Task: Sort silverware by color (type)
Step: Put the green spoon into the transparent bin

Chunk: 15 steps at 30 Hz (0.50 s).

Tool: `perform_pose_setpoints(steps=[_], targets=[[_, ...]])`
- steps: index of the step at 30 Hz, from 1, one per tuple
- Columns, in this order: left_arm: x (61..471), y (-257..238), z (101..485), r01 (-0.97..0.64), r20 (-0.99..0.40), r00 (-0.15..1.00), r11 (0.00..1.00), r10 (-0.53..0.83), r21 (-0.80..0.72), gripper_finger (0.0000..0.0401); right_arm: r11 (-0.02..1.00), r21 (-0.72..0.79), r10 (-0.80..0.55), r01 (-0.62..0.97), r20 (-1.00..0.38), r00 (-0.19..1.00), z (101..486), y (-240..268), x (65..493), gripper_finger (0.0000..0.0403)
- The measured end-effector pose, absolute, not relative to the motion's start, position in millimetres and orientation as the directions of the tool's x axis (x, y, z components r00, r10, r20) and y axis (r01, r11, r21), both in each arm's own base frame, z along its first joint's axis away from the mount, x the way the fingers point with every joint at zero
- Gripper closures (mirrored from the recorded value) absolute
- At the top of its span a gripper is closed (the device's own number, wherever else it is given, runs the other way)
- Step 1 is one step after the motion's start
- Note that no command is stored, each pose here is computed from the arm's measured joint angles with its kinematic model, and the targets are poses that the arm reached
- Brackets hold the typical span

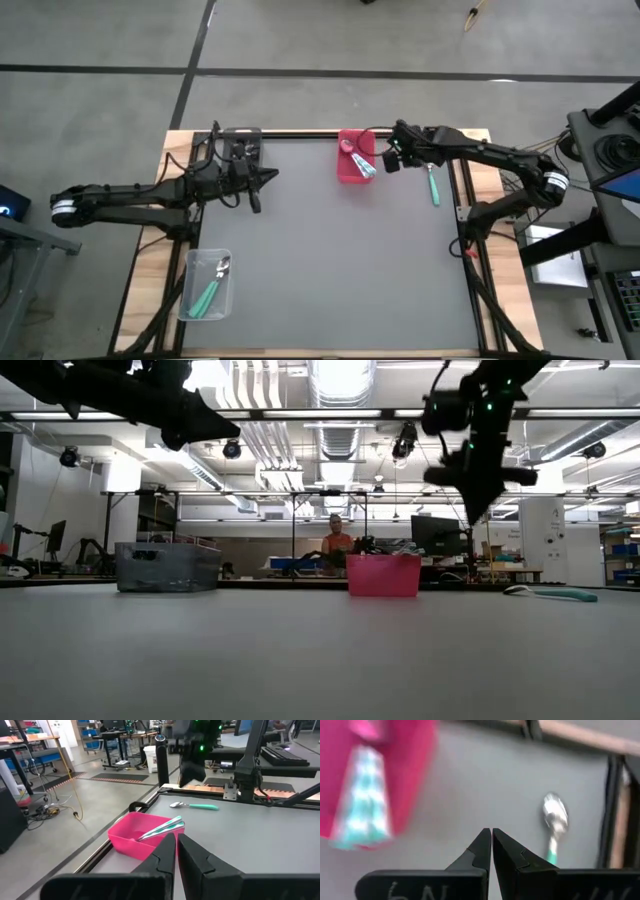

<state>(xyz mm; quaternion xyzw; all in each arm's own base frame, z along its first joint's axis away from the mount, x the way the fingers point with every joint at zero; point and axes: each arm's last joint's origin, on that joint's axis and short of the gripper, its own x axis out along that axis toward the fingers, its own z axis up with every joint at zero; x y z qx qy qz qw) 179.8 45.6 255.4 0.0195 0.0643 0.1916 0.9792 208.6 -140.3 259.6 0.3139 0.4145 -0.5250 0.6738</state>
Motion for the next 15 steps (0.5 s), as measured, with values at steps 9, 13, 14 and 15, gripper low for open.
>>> perform_pose_setpoints(steps=[9,13,14,15], targets=[[180,46,253,-0.371,-0.142,0.915,0.926,0.377,0.067,0.0400,0.134,-0.153,-0.304,0.979,-0.947,-0.106,217,-153,188,0.0394],[179,46,252,-0.371,-0.150,0.914,0.926,0.377,0.068,0.0400,0.097,-0.174,-0.286,0.980,-0.948,-0.140,211,-162,182,0.0394],[179,46,252,-0.370,-0.156,0.913,0.926,0.377,0.068,0.0400,0.093,-0.178,-0.283,0.980,-0.948,-0.145,210,-164,181,0.0394],[179,45,251,-0.370,-0.163,0.912,0.926,0.376,0.070,0.0400,0.091,-0.182,-0.279,0.979,-0.948,-0.150,209,-166,180,0.0393]])
